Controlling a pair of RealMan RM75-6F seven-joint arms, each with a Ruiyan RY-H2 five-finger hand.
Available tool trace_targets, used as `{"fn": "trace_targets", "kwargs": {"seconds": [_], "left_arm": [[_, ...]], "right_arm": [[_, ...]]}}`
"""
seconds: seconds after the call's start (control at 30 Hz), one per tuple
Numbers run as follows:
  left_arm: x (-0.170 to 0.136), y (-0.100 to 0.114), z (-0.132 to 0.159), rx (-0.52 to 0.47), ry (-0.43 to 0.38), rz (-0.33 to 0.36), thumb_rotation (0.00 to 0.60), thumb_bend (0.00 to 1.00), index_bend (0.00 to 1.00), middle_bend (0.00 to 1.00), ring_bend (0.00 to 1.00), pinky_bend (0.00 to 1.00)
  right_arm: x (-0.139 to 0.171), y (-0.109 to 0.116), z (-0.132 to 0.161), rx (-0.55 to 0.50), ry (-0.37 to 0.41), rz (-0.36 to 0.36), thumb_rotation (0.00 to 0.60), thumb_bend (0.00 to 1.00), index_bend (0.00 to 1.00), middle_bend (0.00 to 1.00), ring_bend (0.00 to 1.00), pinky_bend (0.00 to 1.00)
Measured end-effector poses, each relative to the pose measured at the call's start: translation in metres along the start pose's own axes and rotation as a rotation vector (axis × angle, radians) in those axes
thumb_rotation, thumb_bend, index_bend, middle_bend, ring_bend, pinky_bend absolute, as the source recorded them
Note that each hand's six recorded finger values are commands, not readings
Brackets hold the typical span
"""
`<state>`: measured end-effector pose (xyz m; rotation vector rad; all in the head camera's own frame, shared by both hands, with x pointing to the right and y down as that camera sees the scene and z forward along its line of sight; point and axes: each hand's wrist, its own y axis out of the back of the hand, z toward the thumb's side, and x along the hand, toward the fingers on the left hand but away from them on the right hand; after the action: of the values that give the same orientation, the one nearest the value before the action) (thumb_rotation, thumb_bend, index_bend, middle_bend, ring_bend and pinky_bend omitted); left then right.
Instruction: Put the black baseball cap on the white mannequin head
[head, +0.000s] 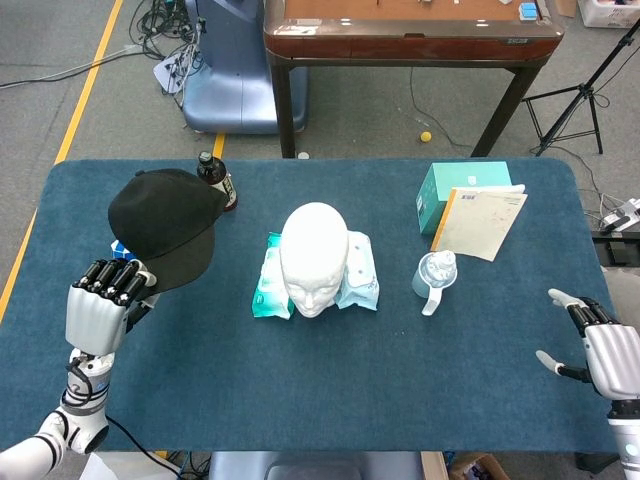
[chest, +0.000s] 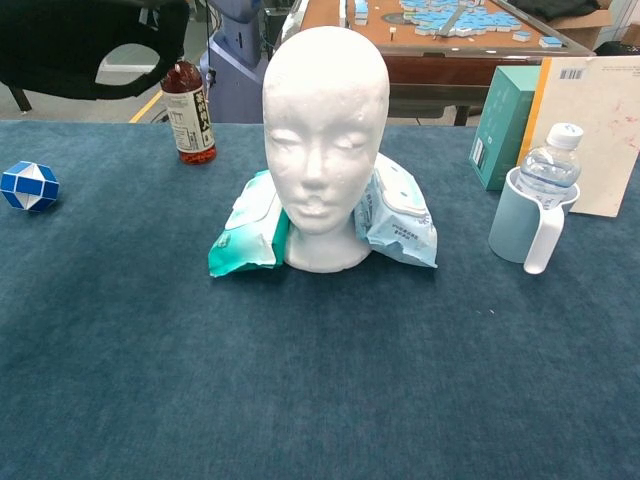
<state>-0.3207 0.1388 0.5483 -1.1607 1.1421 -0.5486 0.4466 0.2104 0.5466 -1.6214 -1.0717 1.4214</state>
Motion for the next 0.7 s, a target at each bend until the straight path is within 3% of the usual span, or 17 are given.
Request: {"fn": "trace_targets", "kwargs": {"seconds": [0.37, 0.7], "left_arm": [[0.050, 0.022, 0.057, -0.067, -0.112, 0.111, 0.600, 0.40, 0.87, 0.63, 0.54, 0.62], [0.073, 0.003, 0.125, -0.120, -0.206, 0.092, 0.600, 0.40, 0.87, 0.64, 0.54, 0.62]], "right_arm": [[0.000, 0.000, -0.001, -0.004, -0.003, 0.001, 0.600, 0.03, 0.20, 0.30, 0.22, 0.48], [0.000, 0.005, -0.005, -0.021, -0.009, -0.008, 0.600, 0.03, 0.20, 0.30, 0.22, 0.48]]}}
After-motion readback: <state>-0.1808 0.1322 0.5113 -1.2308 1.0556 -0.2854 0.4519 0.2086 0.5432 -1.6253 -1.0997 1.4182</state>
